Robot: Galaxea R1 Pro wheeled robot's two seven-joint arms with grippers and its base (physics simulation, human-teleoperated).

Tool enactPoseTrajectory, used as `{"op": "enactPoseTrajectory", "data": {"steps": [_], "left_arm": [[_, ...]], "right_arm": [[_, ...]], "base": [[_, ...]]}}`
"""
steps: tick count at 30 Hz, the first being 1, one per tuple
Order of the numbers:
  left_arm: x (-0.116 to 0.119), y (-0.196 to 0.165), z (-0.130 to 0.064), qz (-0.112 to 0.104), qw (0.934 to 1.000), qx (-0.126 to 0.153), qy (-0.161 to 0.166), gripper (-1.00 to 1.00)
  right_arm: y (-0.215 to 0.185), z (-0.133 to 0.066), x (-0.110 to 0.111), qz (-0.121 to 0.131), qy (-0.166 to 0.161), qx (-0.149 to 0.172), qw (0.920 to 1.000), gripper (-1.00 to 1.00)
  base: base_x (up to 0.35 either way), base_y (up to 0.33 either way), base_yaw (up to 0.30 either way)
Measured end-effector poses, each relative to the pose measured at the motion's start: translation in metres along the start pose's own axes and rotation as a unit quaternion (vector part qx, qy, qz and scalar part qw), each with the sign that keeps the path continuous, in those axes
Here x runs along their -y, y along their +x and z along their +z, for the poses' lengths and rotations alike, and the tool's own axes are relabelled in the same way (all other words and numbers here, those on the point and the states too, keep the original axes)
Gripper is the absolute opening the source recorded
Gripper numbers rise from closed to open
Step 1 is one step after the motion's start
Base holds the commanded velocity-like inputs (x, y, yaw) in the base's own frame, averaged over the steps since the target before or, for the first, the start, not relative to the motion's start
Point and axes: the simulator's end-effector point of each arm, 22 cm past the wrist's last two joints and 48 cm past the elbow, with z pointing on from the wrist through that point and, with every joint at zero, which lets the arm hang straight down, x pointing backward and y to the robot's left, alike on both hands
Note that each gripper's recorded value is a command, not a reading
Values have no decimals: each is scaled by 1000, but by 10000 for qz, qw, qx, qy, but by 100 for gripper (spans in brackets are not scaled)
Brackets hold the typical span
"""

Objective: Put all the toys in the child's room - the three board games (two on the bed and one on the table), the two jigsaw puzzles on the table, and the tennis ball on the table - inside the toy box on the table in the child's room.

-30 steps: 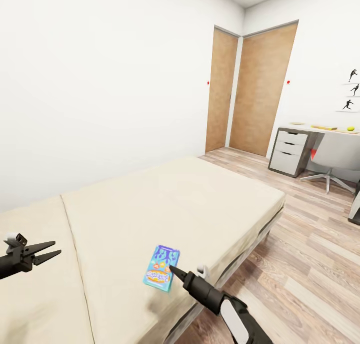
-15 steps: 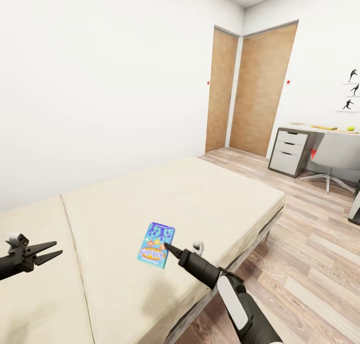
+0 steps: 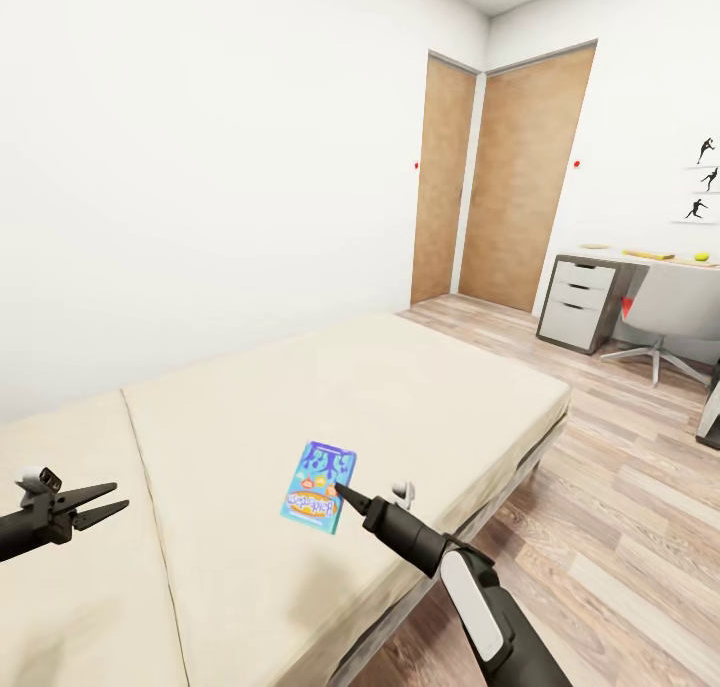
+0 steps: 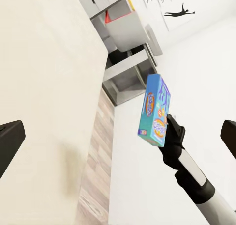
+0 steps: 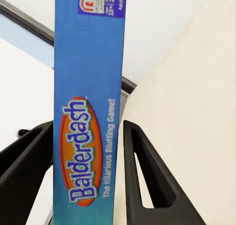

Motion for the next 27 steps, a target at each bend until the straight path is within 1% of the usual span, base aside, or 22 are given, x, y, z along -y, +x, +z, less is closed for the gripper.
{"op": "enactPoseTrajectory", "data": {"steps": [7, 13, 22, 27], "left_arm": [[0, 0, 0, 0, 10000, 1, 0, 100], [1, 0, 0, 9, 10000, 2, 2, 100], [1, 0, 0, 13, 10000, 1, 4, 100], [3, -1, -1, 23, 10000, 7, 11, 100]], "right_arm": [[1, 1, 0, -7, 21, 5, 10000, -100], [1, 2, -1, -30, 12, 3, 10000, -100], [2, 3, -2, -37, 10, -7, 10000, -100], [3, 3, -4, -60, 6, -19, 10000, -100]], "base": [[0, -24, 6], [0, -190, 160], [4, -20, 27], [112, -33, 153]]}}
